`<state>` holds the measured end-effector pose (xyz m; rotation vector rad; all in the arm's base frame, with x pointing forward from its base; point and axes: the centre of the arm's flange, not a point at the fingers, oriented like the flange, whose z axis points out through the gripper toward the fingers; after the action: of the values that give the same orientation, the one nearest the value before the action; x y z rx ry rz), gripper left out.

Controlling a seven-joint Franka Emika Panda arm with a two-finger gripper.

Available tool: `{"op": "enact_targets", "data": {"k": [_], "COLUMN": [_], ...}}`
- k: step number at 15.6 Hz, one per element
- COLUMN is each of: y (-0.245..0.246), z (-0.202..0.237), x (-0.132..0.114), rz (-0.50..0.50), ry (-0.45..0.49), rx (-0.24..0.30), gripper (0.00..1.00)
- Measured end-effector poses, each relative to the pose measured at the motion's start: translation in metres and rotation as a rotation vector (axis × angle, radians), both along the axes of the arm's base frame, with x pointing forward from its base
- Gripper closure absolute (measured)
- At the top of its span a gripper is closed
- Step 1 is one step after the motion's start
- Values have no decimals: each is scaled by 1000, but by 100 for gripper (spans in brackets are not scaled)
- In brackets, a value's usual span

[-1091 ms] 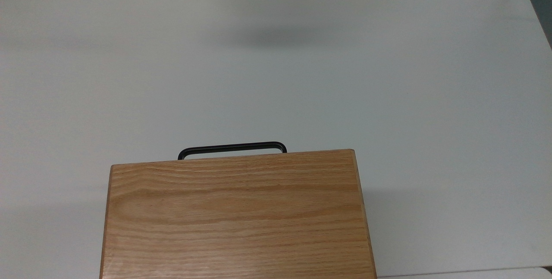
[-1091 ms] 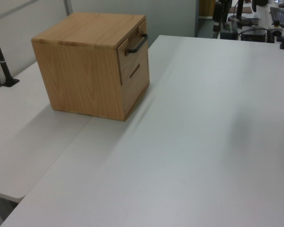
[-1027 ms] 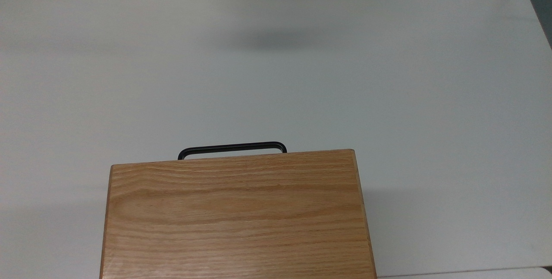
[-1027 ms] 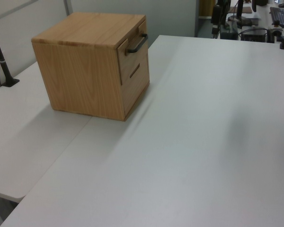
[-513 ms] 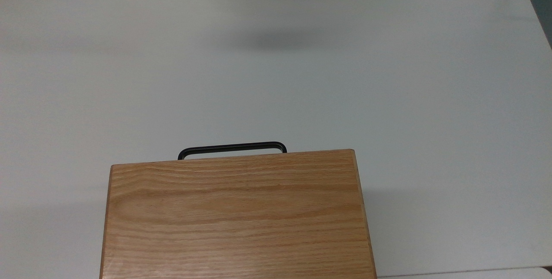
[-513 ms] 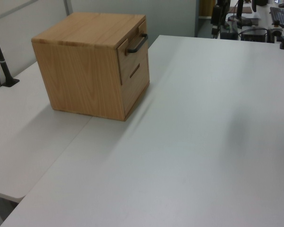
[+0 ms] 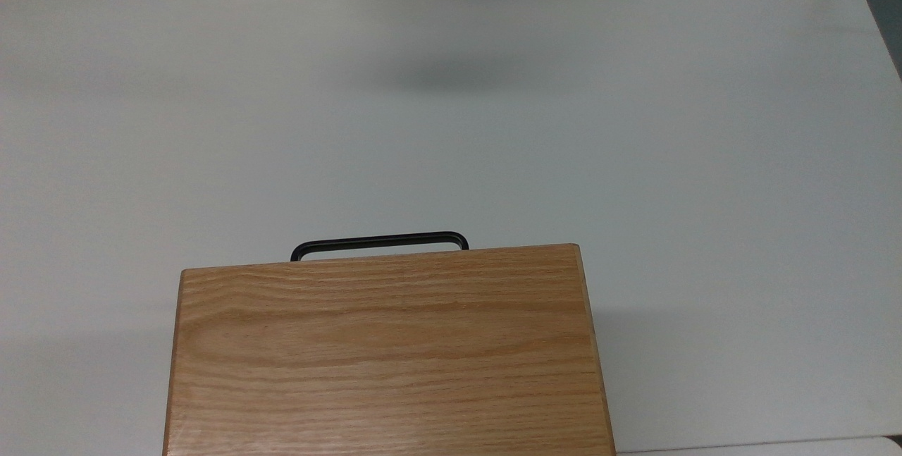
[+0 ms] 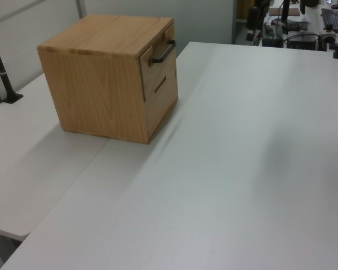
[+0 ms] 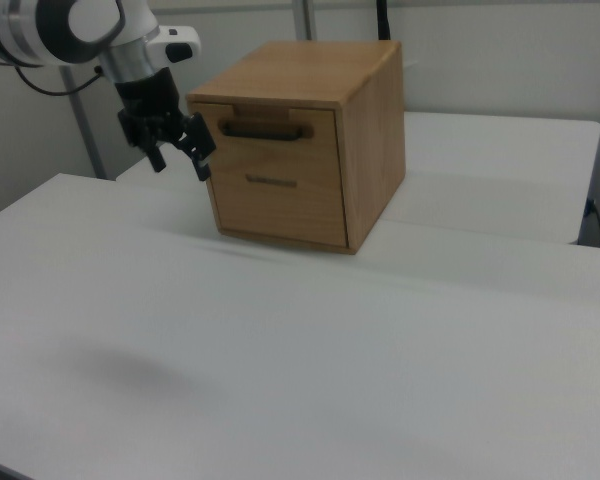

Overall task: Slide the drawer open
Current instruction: 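Lower the gripper down onto the black handle of the upper drawer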

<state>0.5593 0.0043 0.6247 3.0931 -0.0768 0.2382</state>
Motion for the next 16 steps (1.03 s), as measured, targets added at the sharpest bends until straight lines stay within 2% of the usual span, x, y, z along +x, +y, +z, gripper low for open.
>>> {"op": "enact_targets", "data": {"k": [2, 4, 5, 6, 7, 9, 10, 13, 16], "y": [3, 5, 7, 8, 8, 8, 8, 8, 5], "z": [-2, -2, -2, -4, -10, -25, -36, -60, -69], "x": [13, 28, 41, 49, 64, 85, 97, 127, 145], "rz": [-135, -341, -490, -588, -729, -886, -944, -1025, -1060], "ry": [-71, -158, -229, -271, -329, -375, -392, -438, -508], "rx": [54, 119, 177, 225, 300, 406, 445, 538, 647], "gripper": [0, 0, 0, 0, 0, 0, 0, 3, 38]}}
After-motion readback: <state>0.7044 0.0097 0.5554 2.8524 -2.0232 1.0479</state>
